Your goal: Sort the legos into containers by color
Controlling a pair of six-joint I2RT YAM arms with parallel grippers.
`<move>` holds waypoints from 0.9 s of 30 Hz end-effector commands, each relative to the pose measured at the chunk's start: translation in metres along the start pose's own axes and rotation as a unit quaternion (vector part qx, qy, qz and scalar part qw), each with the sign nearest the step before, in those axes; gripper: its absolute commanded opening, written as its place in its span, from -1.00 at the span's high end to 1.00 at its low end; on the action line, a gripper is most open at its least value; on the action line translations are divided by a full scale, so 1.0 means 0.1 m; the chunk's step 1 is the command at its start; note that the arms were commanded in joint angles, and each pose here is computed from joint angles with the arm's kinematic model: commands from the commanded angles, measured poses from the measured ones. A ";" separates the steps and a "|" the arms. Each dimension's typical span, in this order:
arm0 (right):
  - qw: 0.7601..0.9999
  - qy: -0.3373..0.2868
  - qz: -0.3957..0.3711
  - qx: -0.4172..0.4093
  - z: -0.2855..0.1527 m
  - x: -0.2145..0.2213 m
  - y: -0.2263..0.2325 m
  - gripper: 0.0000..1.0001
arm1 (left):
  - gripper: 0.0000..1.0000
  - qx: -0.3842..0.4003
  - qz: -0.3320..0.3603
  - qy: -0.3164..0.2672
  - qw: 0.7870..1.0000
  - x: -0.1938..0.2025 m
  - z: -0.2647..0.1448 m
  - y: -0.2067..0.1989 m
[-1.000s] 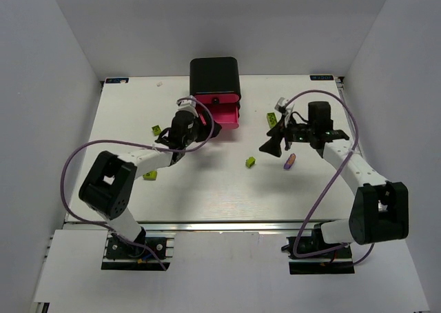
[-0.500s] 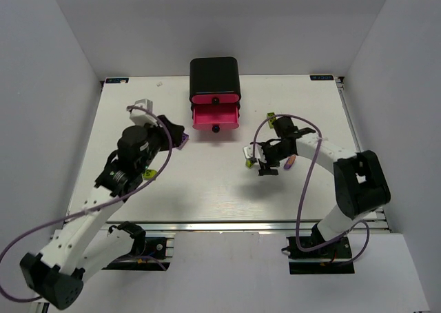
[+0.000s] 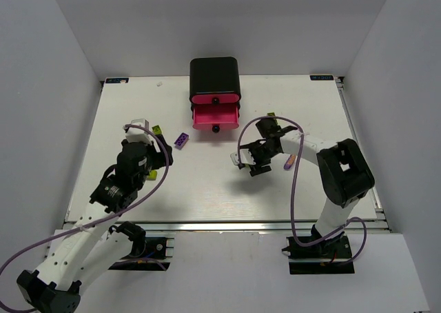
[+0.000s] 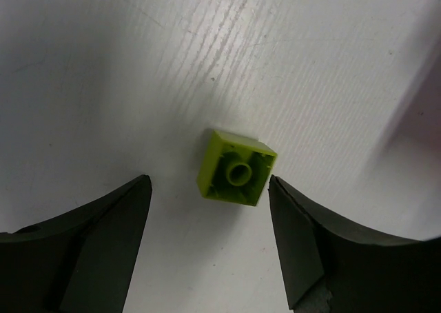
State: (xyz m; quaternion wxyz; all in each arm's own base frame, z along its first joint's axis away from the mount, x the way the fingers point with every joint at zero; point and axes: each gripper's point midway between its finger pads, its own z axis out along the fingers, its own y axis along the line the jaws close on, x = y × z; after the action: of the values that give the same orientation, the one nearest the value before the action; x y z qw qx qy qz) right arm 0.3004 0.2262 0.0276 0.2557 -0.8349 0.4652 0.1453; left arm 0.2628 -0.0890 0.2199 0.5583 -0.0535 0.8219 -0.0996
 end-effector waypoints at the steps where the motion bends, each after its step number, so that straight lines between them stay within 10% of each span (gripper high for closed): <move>1: 1.000 0.011 -0.017 0.017 0.01 0.00 -0.19 -0.48 | -0.69 0.000 0.006 -0.004 1.000 -0.04 -0.03 0.02; 10: 0.999 -0.002 0.036 0.020 0.13 -0.03 -0.32 -0.28 | -0.70 0.001 0.004 -0.005 1.000 -0.03 -0.05 0.02; 19: 0.990 -0.052 0.132 0.025 -0.04 -0.35 -0.38 0.84 | -0.50 -0.023 -0.004 0.049 0.999 0.22 0.12 0.03; 27: 0.932 -0.119 0.227 0.257 -1.07 -1.08 -1.54 1.00 | -0.75 -0.101 -0.042 0.144 0.983 0.59 0.34 0.18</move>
State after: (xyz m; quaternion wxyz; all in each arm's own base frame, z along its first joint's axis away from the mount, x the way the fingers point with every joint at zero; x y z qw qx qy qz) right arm 0.3444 0.2883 0.1204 0.3520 -0.6781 0.6178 0.1860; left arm 0.2718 -0.0921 0.1459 0.4360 -0.0822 0.8949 -0.0480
